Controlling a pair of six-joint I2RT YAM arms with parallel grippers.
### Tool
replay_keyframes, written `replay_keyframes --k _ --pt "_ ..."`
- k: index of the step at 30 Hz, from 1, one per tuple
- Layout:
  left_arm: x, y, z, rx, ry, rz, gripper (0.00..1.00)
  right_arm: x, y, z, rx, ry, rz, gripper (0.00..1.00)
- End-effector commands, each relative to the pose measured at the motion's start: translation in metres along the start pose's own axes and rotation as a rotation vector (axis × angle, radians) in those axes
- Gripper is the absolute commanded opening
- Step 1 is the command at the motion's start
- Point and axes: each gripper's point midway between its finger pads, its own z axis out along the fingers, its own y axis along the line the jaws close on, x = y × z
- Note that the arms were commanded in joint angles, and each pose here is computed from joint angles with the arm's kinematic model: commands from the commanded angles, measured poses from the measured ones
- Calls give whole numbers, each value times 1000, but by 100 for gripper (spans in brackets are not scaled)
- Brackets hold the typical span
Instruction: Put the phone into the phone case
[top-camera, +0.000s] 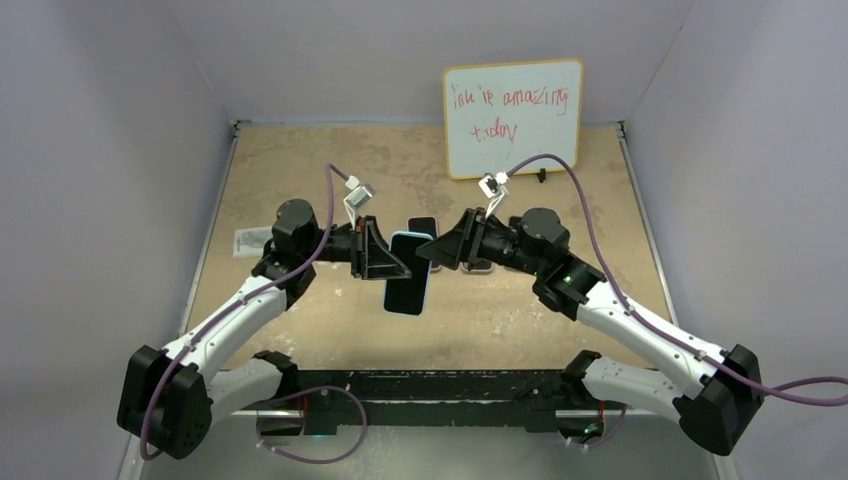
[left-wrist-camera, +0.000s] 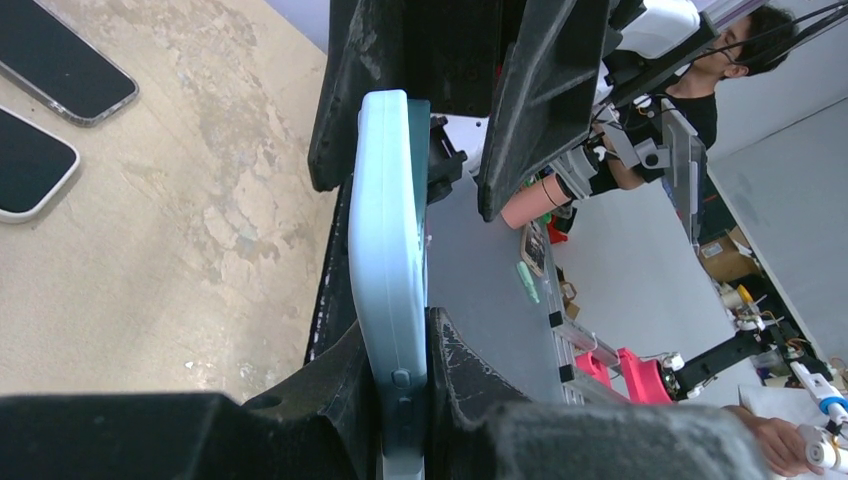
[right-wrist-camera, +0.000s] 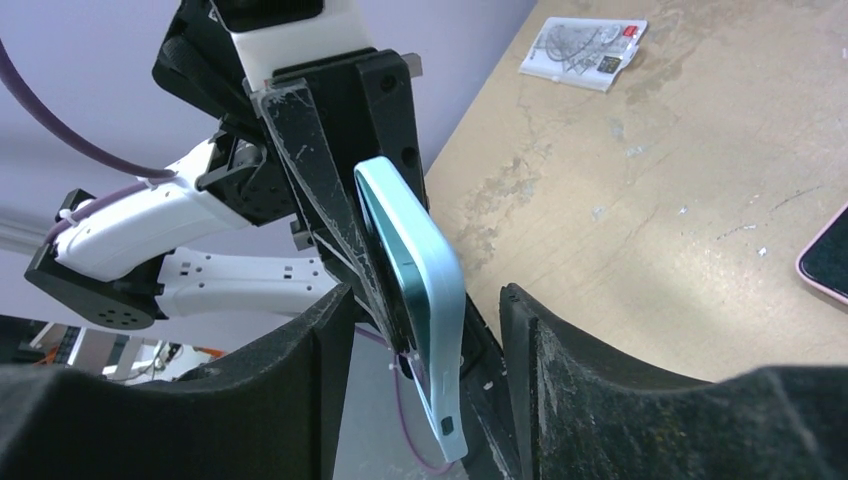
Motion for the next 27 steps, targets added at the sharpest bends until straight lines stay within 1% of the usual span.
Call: replay_keyframes --k 1,3,5,8,9,11,15,21,27 --pt "-1 -11 -1 21 7 83 0 -20 19 -1 -34 -45 -49 54" --pt "-1 -10 -2 16 9 82 0 -20 19 -1 -37 -44 -50 50" --pt "-2 -9 -1 8 8 85 0 -20 19 -1 -37 -45 -51 39" --pt "0 -2 -1 -19 27 74 0 -20 19 0 -34 -43 -56 8" --pt "0 -1 -1 -20 31 70 0 -20 18 -1 -31 -43 -58 1" --pt "-1 4 0 -44 29 61 0 -19 17 -1 -25 -39 -59 0" --pt "1 26 0 -144 41 20 0 -21 15 -3 3 -41 -69 0" --pt "9 46 -1 -223 68 -67 0 -22 11 -4 23 -47 -101 0" --pt "9 57 -1 -278 71 -113 0 -24 -3 1 76 -56 -114 0"
